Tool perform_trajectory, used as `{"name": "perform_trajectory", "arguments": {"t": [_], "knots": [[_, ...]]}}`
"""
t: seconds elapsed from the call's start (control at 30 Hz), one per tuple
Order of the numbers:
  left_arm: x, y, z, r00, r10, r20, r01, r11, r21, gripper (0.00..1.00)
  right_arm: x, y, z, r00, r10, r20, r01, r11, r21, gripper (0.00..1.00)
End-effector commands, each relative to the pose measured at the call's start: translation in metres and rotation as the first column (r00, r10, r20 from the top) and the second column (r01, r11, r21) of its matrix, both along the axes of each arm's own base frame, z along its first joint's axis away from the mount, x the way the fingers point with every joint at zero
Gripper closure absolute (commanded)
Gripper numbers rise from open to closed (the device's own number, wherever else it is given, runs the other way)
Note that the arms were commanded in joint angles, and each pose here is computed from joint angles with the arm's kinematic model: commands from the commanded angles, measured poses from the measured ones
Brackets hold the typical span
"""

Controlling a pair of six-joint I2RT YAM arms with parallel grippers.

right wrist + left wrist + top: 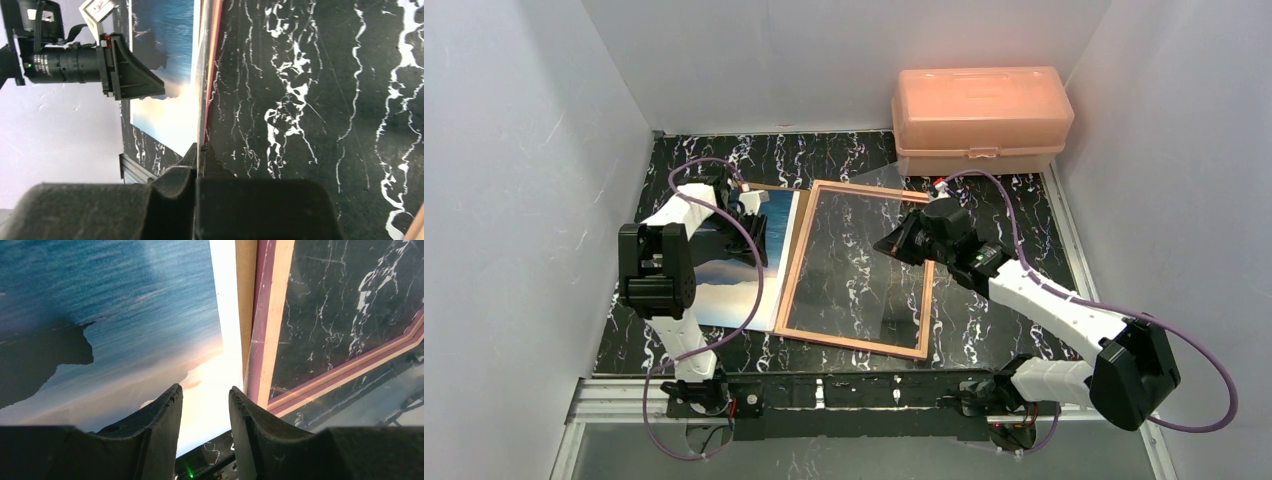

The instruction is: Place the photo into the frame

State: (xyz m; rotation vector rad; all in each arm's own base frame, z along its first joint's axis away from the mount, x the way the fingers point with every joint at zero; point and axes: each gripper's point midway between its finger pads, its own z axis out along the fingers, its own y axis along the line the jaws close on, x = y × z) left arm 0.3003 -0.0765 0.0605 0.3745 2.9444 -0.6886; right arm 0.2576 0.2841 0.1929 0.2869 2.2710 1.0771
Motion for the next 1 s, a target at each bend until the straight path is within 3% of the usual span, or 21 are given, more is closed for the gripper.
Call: {"name": "perform_trajectory", "arguments": {"t": [0.0,0.27,0.8,0.97], "knots": [[-0.008,0.000,0.007,1.000,-0.015,0.026,0.015,1.000,-0.007,0.63,0.008,-0.007,0.017,0.995,-0.052,0.088,0.048,0.998,0.042,0.99],[-0.011,-0.008,0.014,0.999,-0.018,0.033,0.019,0.999,-0.048,0.67,0.013,-0.037,0.002,0.991,-0.059,0.117,0.072,0.991,-0.109,0.99],[-0.012,-0.032,0.008,0.998,-0.067,0.014,0.068,0.996,-0.057,0.68,0.032,-0.039,-0.012,0.978,0.073,0.194,-0.023,0.969,-0.246,0.99],[-0.011,-0.042,0.002,0.996,-0.087,0.015,0.088,0.995,-0.047,0.74,0.036,-0.044,-0.015,0.977,0.070,0.200,-0.016,0.966,-0.258,0.99]]}}
